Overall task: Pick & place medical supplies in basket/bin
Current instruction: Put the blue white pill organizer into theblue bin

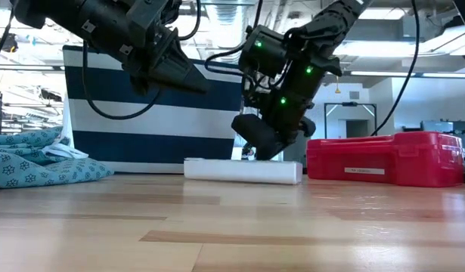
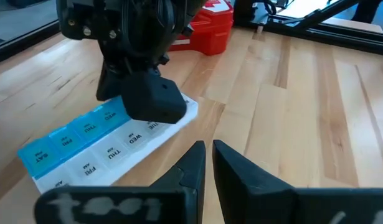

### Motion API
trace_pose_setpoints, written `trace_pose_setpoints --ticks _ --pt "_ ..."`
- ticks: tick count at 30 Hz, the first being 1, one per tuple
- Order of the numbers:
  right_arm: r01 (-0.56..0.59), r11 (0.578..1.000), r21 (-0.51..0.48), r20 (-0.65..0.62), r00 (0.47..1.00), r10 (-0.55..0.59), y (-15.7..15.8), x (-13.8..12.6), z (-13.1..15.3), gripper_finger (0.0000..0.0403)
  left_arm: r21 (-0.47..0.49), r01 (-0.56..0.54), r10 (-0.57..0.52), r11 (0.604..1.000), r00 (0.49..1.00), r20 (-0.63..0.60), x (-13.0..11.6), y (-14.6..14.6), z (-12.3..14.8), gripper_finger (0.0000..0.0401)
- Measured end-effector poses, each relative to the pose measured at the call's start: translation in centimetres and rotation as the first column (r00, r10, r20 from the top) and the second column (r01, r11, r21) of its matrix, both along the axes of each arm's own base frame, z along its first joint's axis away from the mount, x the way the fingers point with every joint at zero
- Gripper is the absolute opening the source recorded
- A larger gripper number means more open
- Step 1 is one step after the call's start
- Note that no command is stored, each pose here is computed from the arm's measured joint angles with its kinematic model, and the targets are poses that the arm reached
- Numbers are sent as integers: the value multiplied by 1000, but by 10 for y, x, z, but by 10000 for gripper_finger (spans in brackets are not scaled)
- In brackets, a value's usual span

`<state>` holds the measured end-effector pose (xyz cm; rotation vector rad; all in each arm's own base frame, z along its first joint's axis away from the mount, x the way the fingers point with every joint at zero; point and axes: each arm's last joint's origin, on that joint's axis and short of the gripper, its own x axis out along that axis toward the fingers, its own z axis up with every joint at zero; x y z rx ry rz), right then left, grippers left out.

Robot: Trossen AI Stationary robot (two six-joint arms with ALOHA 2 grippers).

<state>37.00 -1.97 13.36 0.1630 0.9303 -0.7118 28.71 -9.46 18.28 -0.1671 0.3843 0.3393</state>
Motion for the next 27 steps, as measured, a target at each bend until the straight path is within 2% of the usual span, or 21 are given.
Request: trace_pose_setpoints --ticks 3,8,12,21,27 --pt "-29 999 45 3 1000 29 3 1 -1 0 9 9 -9 1000 1000 -8 1 2 0 20" --pt "-111 985 128 29 994 108 19 6 5 1 -34 72 -72 997 997 -24 3 6 -1 20" --pt "-156 982 107 50 987 151 35 12 13 1 -47 87 -89 995 994 -56 3 10 -3 20" --pt "-257 963 81 5 966 257 67 17 38 1 -86 -72 52 994 976 -211 -5 26 -19 20" --pt "-347 938 14 41 937 346 91 1 87 1 -104 -124 100 987 973 -210 -2 33 -22 20"
